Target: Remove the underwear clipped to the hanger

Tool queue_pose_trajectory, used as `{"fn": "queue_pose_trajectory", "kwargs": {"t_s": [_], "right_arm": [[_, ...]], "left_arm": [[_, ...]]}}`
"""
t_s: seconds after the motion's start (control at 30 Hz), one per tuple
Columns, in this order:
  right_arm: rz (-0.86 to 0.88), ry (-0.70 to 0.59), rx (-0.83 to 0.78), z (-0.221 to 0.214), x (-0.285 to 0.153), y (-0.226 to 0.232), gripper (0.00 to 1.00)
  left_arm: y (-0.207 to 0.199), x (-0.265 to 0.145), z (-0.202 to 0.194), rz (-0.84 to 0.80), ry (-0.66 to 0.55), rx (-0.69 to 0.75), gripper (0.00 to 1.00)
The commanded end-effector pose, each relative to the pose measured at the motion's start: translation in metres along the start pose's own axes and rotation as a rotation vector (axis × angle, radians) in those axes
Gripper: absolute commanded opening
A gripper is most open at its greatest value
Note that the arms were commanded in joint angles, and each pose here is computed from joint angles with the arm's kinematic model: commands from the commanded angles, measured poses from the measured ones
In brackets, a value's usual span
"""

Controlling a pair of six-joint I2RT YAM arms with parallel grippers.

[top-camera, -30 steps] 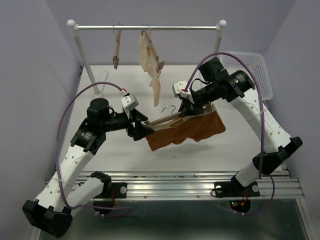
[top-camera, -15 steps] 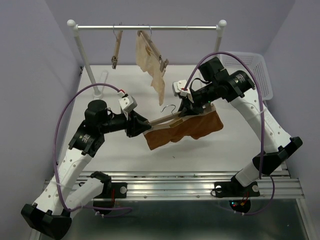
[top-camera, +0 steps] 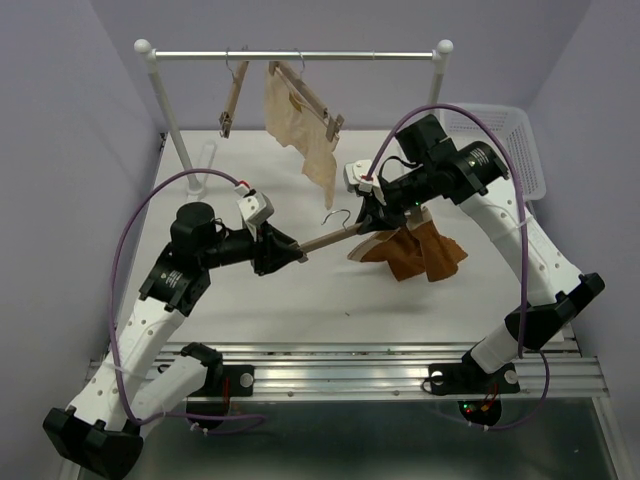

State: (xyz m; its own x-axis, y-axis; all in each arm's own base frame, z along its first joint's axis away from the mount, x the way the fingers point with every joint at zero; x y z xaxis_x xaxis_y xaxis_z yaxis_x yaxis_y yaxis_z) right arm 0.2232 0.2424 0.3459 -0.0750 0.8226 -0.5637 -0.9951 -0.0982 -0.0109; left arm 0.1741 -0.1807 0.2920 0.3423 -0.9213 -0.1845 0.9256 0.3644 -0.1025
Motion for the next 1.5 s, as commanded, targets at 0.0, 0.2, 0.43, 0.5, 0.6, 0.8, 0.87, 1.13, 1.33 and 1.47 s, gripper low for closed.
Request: {"fn": "queue_pose_trajectory", "kwargs": {"t_s": [0.0,0.2,0.43,0.5,0.6,0.8,0.87,1.13,1.33,1.47], "right_arm": [[-0.060,-0.070,-0.054,0.020,-0.003,-0.009,0.01],[-0.078,-0.091,-0.054,0.025,-0.005,-0.010,0.01],[-0.104,-0.106,-0.052,0.030,-0.010,-0.009,0.01],[-0.114,-0.115,-0.048,0.032,-0.011,-0.009,0.01],[-0.130,-0.121,-0.047,0.033,-0.012,-0.010,0.01],[-0.151,-0.111,-0.037,0.030,-0.011,-0.014,0.01],[-0.161,-0.118,-0.032,0.030,-0.010,-0.016,0.01],[-0.547,-0.304,0.131,0.050,-0.030,-0.057,0.01],[-0.593,-0.539,0.285,0.049,-0.026,-0.052,0.01],[-0.525,-0.643,0.433,0.055,-0.025,-0.039,0.01]], "left_arm": [[0.001,0.002,0.009,0.003,-0.043,0.023,0.00],[0.001,-0.001,0.018,0.041,-0.065,-0.014,0.91],[0.001,-0.010,0.039,0.106,-0.136,-0.003,0.99],[0.007,-0.013,0.046,0.174,-0.157,-0.011,0.99],[0.019,-0.024,0.059,0.316,-0.221,-0.057,0.99],[0.048,-0.054,0.084,0.651,-0.357,-0.208,0.99],[0.054,-0.063,0.085,0.733,-0.370,-0.243,0.99],[0.053,-0.073,0.093,0.789,-0.510,-0.486,0.99],[0.049,-0.052,0.093,0.646,-0.583,-0.621,0.99],[0.037,-0.031,0.091,0.452,-0.599,-0.611,0.99]]}}
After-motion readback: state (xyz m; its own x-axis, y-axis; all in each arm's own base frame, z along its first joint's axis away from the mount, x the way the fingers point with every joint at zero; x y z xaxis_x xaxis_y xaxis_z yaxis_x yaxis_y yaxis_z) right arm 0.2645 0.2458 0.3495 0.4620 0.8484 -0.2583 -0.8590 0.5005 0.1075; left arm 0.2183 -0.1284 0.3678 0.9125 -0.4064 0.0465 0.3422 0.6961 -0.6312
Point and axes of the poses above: each gripper's point midway between its finger pads, its own x axis out along the fingers, its own y axis along the line the jaws close on, z = x × y, the point moved 4 cm from there along -x, back along the fingers, and after that the axes turned 7 degrees about x, right-handed, at the moved point
